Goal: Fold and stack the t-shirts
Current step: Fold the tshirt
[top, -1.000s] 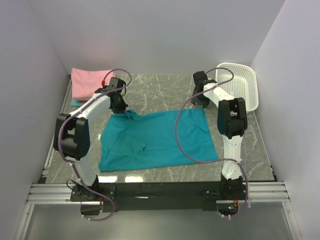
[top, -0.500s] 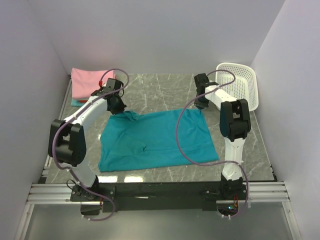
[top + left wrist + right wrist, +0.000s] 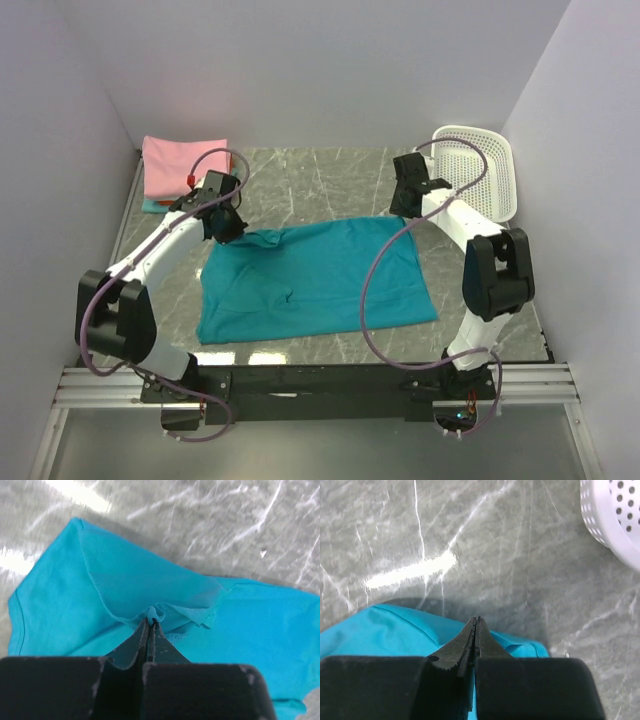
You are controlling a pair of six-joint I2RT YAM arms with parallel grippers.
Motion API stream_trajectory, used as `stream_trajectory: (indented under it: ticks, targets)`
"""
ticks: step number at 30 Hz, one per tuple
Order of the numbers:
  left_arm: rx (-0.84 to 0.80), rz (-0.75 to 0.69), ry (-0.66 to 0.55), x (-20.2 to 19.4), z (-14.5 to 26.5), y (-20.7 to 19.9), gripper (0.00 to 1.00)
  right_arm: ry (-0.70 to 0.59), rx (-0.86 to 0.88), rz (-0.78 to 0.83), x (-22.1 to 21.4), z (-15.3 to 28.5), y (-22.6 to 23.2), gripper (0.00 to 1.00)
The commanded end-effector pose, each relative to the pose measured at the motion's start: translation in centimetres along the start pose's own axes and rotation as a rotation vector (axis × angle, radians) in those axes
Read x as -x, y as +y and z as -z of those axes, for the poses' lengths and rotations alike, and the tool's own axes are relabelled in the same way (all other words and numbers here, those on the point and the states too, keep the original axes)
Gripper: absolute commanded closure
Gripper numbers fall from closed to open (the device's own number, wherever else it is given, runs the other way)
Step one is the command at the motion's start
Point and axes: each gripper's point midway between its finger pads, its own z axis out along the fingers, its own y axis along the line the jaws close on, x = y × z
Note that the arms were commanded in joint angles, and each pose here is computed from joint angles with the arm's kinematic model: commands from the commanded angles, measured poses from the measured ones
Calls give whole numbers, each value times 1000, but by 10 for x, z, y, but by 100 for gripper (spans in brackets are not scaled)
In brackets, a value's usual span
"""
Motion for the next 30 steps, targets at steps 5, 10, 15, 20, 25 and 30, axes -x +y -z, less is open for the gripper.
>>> stream_trajectory:
  ticks: [5,10,15,20,25,30]
  targets:
    - [-1,54,9,-21,32,14,100,-104,-4,-15,7,33,-14,100]
    - [-9,84,-21,-28,52,25,100,-134,8,-8,9,54,-21,100]
    - [-9,101,-22,-37,62,38,100,-130,-8,3,-3,65,-33,100]
    - [-10,104,-6,-50,64,48,100,-123,-1,8,-15,73,-41,100]
    - [-12,108,2,-60,68,58,100,-112,-5,9,-27,79,-48,100]
    - [-13,109,15,-70,69,66,100,-100,-13,13,-41,81,-56,100]
